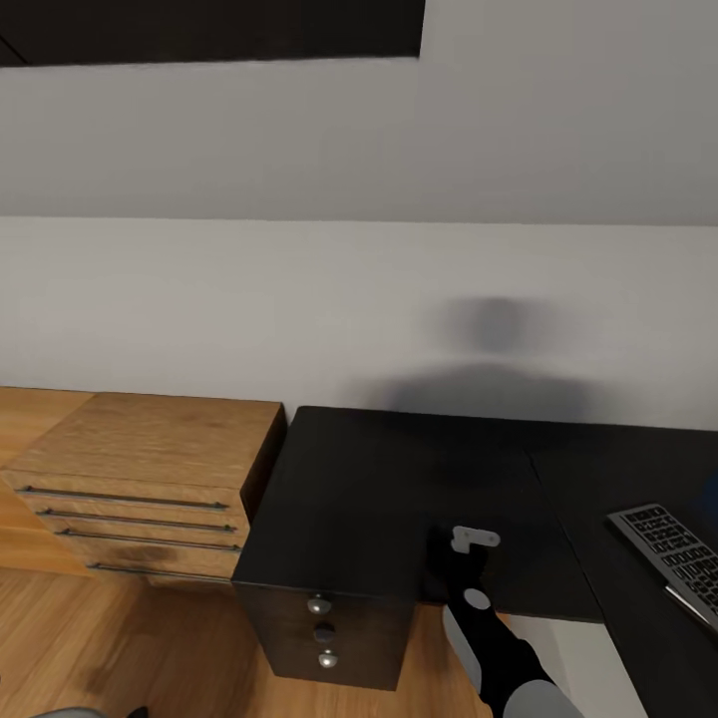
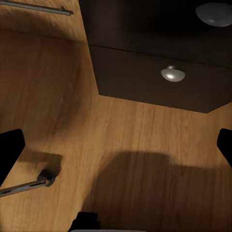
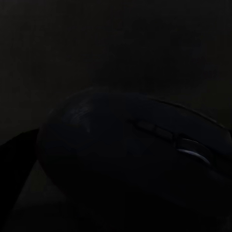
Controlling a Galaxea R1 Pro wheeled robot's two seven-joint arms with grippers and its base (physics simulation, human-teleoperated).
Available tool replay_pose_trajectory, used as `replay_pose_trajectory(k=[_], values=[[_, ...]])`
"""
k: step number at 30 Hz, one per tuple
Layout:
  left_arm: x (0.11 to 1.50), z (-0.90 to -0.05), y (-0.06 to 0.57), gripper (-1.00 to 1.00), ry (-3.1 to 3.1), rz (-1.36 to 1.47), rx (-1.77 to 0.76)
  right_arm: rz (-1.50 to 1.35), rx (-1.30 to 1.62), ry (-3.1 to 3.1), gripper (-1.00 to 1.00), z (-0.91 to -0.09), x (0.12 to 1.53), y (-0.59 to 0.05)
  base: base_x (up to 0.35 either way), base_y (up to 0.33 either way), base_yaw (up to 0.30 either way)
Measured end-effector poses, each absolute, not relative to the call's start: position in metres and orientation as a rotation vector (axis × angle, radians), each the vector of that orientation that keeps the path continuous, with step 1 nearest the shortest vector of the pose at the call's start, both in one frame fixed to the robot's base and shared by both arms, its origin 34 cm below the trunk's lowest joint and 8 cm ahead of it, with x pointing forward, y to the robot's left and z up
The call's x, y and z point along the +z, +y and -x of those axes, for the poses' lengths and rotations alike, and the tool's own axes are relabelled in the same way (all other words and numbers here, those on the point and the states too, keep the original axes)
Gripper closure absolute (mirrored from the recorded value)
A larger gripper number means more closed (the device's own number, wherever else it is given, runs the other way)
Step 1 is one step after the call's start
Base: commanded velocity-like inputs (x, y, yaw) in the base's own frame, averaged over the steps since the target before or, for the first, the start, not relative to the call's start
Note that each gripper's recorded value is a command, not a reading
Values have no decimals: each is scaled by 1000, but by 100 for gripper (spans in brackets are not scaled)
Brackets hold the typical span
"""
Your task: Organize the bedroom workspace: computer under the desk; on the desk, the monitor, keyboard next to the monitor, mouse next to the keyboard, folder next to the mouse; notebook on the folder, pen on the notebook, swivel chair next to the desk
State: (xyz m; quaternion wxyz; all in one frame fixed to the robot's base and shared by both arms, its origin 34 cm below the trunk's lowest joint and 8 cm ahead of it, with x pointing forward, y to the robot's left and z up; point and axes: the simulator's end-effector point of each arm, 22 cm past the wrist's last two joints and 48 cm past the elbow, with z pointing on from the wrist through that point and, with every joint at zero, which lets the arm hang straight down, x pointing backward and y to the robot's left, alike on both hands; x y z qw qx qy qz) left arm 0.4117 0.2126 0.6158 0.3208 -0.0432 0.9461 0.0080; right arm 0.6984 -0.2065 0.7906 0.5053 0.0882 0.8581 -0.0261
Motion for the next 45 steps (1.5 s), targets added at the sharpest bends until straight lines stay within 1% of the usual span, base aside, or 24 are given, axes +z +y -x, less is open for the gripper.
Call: replay_pose_trajectory(k=[12, 25, 45], values=[[616, -412, 212, -100, 2486, 109, 20, -211, -61, 2073, 100, -698, 790, -205, 7, -2, 0], [616, -412, 212, -100, 2485, 109, 20, -205, -62, 2078, 100, -696, 788, -205, 175, -53, 0], [608, -413, 212, -100, 2487, 116, 23, -207, -62, 2078, 100, -698, 780, -204, 7, -1, 0]])
